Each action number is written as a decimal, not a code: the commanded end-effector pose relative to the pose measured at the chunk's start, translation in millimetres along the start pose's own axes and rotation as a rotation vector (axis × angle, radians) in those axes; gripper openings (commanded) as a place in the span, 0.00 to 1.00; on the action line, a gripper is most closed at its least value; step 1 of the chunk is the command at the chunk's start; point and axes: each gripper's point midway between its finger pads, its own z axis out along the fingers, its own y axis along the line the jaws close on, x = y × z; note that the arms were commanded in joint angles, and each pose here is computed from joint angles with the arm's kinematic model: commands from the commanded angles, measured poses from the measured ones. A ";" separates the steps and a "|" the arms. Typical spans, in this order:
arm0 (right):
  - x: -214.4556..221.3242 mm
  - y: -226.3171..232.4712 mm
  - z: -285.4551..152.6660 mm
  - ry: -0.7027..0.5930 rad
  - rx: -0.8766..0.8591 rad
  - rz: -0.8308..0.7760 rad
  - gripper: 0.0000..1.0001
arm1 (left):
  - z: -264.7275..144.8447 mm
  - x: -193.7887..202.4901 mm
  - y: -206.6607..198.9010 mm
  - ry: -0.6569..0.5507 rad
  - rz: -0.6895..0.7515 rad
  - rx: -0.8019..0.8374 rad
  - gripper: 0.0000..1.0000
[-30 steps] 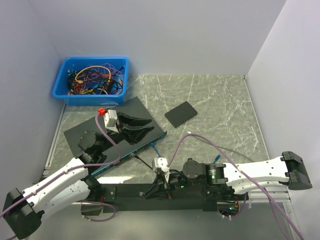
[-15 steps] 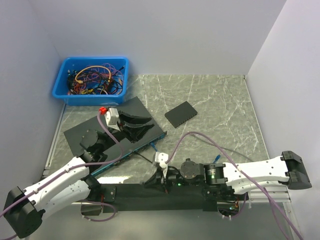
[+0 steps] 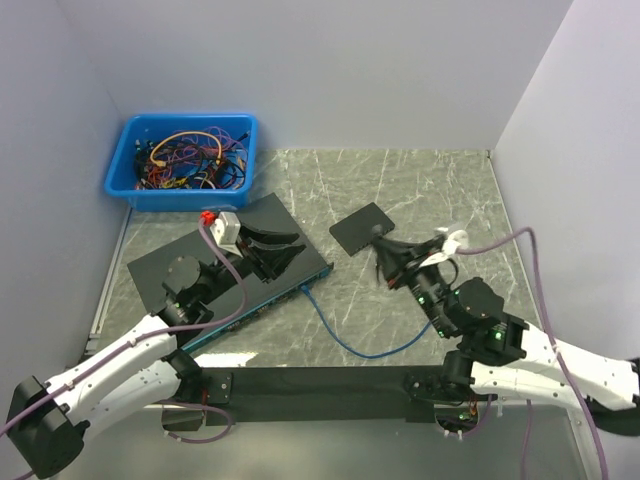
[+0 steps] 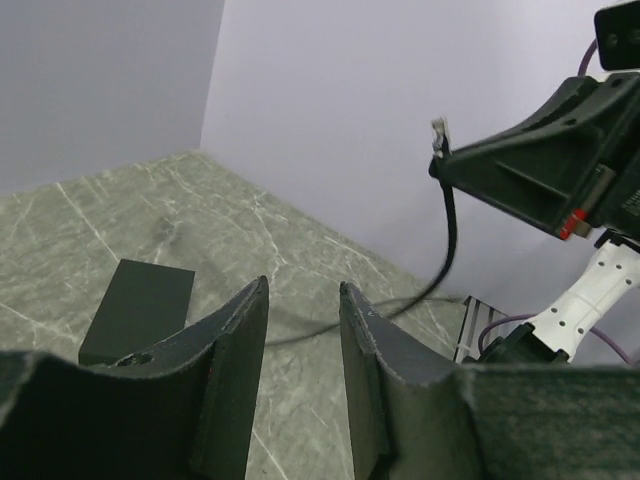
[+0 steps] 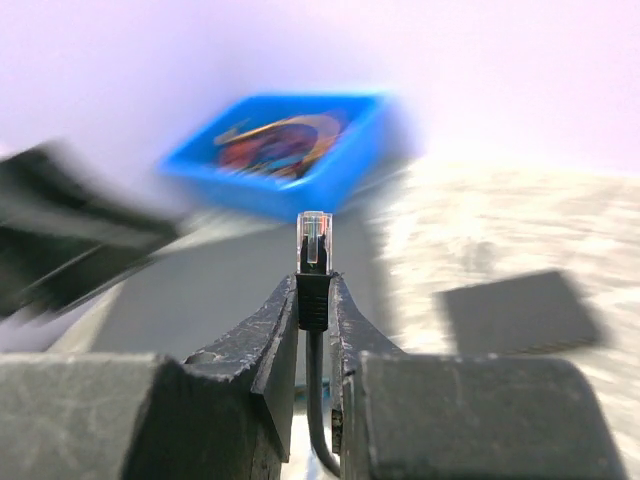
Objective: Insert the plug into the switch port
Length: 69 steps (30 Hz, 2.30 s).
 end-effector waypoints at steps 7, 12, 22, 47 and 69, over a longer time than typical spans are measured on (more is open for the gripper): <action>-64.3 -87.9 -29.1 -0.198 0.375 -0.045 0.00 | 5.9 -24.3 -3.8 -0.063 -0.007 -0.001 0.41; -0.6 -107.1 15.6 0.000 0.493 -0.137 0.00 | 17.0 -13.8 8.1 -0.051 -0.029 -0.029 0.41; 155.9 -190.5 88.8 0.363 0.529 0.180 0.00 | 53.3 9.4 75.8 0.023 -0.139 -0.122 0.42; 240.1 -356.1 135.2 0.794 0.933 0.473 0.00 | 116.0 103.6 179.7 0.237 -0.320 -0.175 0.38; 257.2 -293.9 163.2 0.888 0.724 0.402 0.00 | 139.8 196.9 306.2 0.591 -0.375 -0.639 0.45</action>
